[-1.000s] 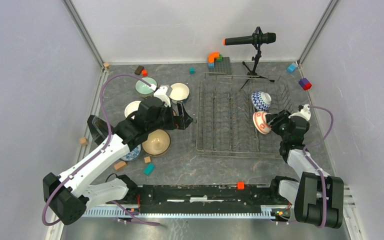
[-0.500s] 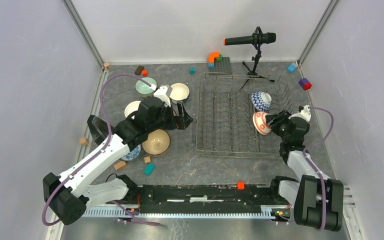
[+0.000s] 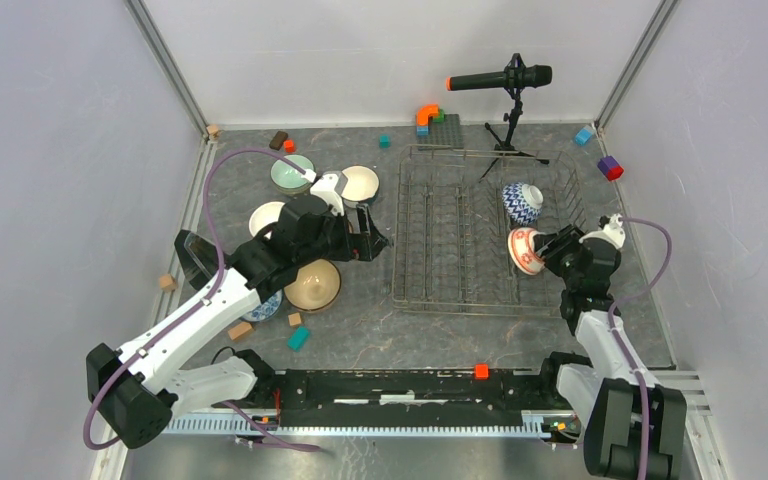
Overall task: Unload the bowls from the dish rack
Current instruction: Pick up the bowl from the dish rack, then place the bowl at the center of the board.
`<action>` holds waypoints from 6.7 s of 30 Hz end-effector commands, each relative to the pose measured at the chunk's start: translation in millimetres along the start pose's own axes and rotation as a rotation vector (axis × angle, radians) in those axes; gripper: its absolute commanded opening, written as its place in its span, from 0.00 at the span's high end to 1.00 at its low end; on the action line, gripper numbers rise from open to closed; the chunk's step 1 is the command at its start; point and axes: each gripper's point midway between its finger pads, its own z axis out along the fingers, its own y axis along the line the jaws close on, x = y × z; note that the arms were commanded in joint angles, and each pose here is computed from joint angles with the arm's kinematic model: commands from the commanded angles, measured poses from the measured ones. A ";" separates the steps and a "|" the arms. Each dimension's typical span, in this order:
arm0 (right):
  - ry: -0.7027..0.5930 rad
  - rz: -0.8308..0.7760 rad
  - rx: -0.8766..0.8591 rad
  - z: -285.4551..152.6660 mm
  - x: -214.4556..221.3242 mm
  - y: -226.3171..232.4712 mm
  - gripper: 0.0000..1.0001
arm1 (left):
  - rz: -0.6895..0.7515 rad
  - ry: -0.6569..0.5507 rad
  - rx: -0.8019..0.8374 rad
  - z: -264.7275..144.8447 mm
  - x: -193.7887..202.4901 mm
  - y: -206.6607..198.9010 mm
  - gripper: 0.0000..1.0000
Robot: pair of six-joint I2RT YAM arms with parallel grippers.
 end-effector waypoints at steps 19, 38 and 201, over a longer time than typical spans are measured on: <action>-0.142 0.005 -0.038 -21.2 -51.0 27.5 1.00 | -0.008 -0.048 0.031 -5.0 -12.9 -12.0 0.00; -0.143 0.070 -0.152 -30.3 -65.8 60.0 1.00 | 0.001 -0.058 -0.015 -2.5 -14.6 -3.2 0.00; 0.261 0.595 -1.132 -156.0 -24.0 197.8 0.02 | 0.782 -0.637 0.837 46.3 -40.9 -196.2 0.98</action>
